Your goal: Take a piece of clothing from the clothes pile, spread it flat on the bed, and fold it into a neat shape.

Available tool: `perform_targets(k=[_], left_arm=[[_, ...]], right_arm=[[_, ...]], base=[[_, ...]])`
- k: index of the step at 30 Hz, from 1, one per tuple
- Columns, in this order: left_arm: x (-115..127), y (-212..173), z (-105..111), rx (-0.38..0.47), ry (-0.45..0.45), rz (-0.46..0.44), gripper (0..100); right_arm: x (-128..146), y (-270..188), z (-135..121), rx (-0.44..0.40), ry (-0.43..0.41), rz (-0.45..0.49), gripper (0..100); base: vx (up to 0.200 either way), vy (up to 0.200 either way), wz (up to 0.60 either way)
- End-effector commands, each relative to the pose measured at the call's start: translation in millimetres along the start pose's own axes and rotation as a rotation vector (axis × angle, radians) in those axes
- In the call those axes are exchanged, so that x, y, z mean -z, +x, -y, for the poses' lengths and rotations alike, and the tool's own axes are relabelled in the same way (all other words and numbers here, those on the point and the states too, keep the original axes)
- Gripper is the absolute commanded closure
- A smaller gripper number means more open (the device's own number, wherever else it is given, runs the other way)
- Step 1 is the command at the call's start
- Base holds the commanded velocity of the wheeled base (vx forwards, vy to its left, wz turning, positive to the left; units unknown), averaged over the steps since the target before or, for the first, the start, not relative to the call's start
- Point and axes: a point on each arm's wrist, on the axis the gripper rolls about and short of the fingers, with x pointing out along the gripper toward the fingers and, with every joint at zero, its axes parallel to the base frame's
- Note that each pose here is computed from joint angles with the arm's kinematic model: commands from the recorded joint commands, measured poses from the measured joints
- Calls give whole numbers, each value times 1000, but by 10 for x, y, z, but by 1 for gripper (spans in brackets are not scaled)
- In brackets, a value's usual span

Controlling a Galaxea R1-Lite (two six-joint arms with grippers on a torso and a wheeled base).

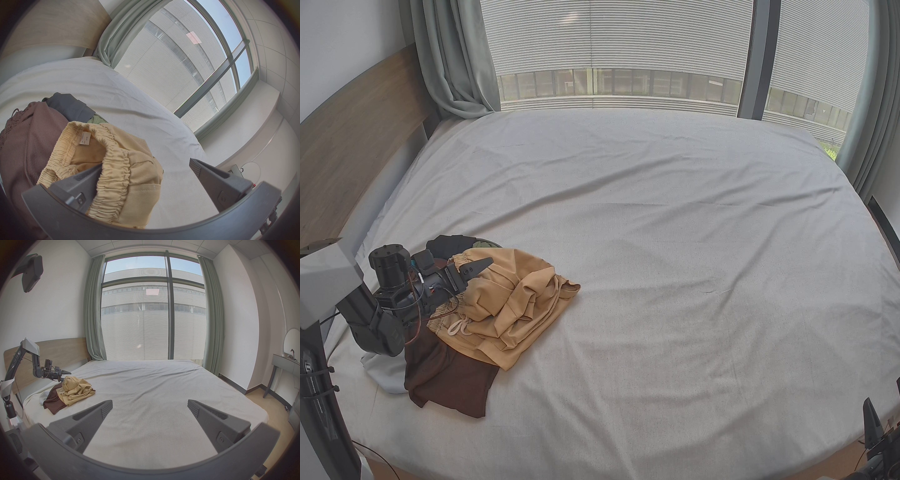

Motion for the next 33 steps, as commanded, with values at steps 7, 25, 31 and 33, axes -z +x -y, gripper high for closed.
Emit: perform_targets(k=[7, 25, 31, 33], left_arm=[[21, 45, -41, -3, -1, -3, 100], [-78, -90, 322, 97, -153, 49, 100], [-325, -269, 601, 160, -358, 93, 100], [-378, -317, 677, 179, -429, 95, 100]], right_arm=[[51, 6, 0, 0, 0, -9, 0], [51, 6, 0, 2, 0, -9, 0], [51, 6, 0, 2, 0, -9, 0], [51, 6, 0, 2, 0, -9, 0]], base=[[0, 0, 0], [0, 0, 0], [0, 0, 0], [0, 0, 0]])
